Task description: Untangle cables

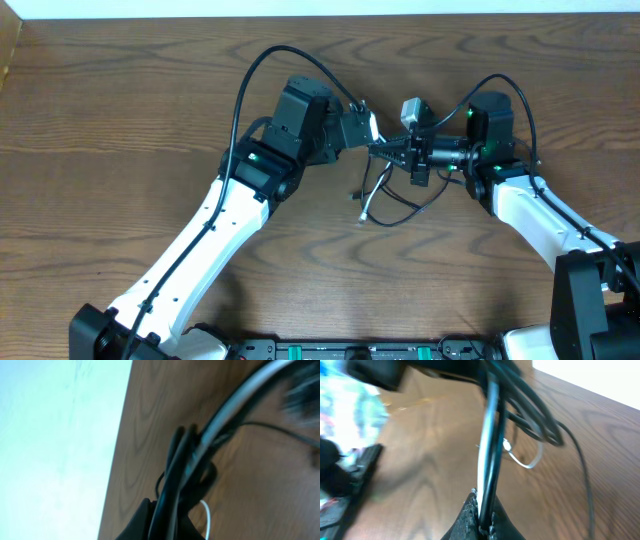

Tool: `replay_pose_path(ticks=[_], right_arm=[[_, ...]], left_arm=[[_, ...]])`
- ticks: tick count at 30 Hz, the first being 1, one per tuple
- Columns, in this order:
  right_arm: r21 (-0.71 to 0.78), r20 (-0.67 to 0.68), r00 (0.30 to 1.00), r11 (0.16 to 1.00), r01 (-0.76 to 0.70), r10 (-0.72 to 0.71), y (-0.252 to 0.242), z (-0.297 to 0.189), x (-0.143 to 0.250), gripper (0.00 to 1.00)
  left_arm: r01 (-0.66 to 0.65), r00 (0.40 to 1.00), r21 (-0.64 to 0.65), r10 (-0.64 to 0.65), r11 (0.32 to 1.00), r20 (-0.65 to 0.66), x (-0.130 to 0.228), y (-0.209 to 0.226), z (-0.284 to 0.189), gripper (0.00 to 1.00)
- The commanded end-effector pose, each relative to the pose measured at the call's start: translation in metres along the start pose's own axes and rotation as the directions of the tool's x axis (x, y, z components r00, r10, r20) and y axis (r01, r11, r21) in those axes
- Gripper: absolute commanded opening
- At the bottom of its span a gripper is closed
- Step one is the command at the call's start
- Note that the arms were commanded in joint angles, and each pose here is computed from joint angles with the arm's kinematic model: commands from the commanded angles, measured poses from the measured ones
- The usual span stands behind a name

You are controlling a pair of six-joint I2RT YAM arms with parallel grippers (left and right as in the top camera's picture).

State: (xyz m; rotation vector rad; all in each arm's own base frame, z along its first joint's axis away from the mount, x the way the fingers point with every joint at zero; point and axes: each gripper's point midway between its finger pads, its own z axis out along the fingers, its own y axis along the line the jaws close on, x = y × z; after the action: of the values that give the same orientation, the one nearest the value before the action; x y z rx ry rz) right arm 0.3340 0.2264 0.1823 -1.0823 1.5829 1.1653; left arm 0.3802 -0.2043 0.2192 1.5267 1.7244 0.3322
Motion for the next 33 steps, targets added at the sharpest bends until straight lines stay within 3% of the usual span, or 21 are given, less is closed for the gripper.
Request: replay_pose_path(ticks=[1, 4, 5, 9, 12, 13, 14, 17, 20, 25, 30, 33], right_arm=[[-0.163, 0.046, 0.998, 0.986, -0.024, 0.032, 0.026, -0.002, -0.011, 0.01], [-0.16, 0.057, 0.998, 0.987, -0.016, 0.026, 0.025, -0.003, -0.016, 0.01], [-0.159, 0.062, 0.998, 0.987, -0.009, 0.019, 0.024, -0.003, -0.018, 0.01], [-0.14, 0.075, 0.997, 0.99, 0.016, -0.006, 0.02, -0.005, -0.022, 0.01], [-0.075, 0.074, 0.997, 0.997, -0.021, 0.026, 0.005, -0.014, -0.021, 0.01], [-0.059, 0.075, 0.997, 0.998, -0.029, 0.033, 0.001, -0.017, -0.021, 0.01], [-0.048, 0.079, 0.996, 0.998, -0.03, 0.034, -0.002, -0.021, -0.021, 0.01], [0.005, 0.102, 0.991, 0.996, -0.086, 0.085, -0.018, -0.039, -0.025, 0.01], [0.041, 0.126, 0.984, 0.99, -0.135, 0.129, -0.029, -0.054, -0.028, 0.01], [0.075, 0.145, 0.982, 0.988, -0.137, 0.125, -0.037, -0.066, -0.031, 0.01], [0.077, 0.147, 0.982, 0.989, -0.128, 0.115, -0.038, -0.067, -0.032, 0.01], [0.078, 0.148, 0.983, 0.989, -0.126, 0.113, -0.038, -0.067, -0.032, 0.01]], left_arm=[[-0.006, 0.992, -0.118, -0.01, 0.993, -0.128, 0.022, 0.024, -0.01, 0.15], [0.009, 0.992, -0.12, -0.024, 0.993, -0.126, 0.022, 0.024, -0.01, 0.17], [0.009, 0.992, -0.12, -0.024, 0.993, -0.127, 0.022, 0.024, -0.01, 0.32], [0.032, 0.991, -0.123, -0.047, 0.992, -0.122, 0.021, 0.024, -0.01, 0.32], [0.15, 0.98, -0.136, -0.165, 0.979, -0.107, 0.021, 0.024, -0.01, 0.33], [0.208, 0.97, -0.142, -0.223, 0.968, -0.099, 0.022, 0.024, -0.01, 0.41], [0.278, 0.952, -0.149, -0.293, 0.949, -0.088, 0.022, 0.024, -0.01, 0.51], [0.497, 0.862, -0.138, -0.506, 0.857, -0.038, 0.017, 0.021, -0.009, 0.51], [0.628, 0.773, -0.129, -0.634, 0.768, -0.012, 0.015, 0.019, -0.009, 0.56], [0.709, 0.701, -0.107, -0.713, 0.697, -0.005, 0.014, 0.015, -0.008, 0.62], [0.71, 0.697, 0.117, -0.717, 0.695, 0.029, -0.018, -0.008, -0.008, 0.63], [0.705, 0.698, 0.156, -0.716, 0.692, 0.016, -0.02, -0.015, -0.009, 0.64]])
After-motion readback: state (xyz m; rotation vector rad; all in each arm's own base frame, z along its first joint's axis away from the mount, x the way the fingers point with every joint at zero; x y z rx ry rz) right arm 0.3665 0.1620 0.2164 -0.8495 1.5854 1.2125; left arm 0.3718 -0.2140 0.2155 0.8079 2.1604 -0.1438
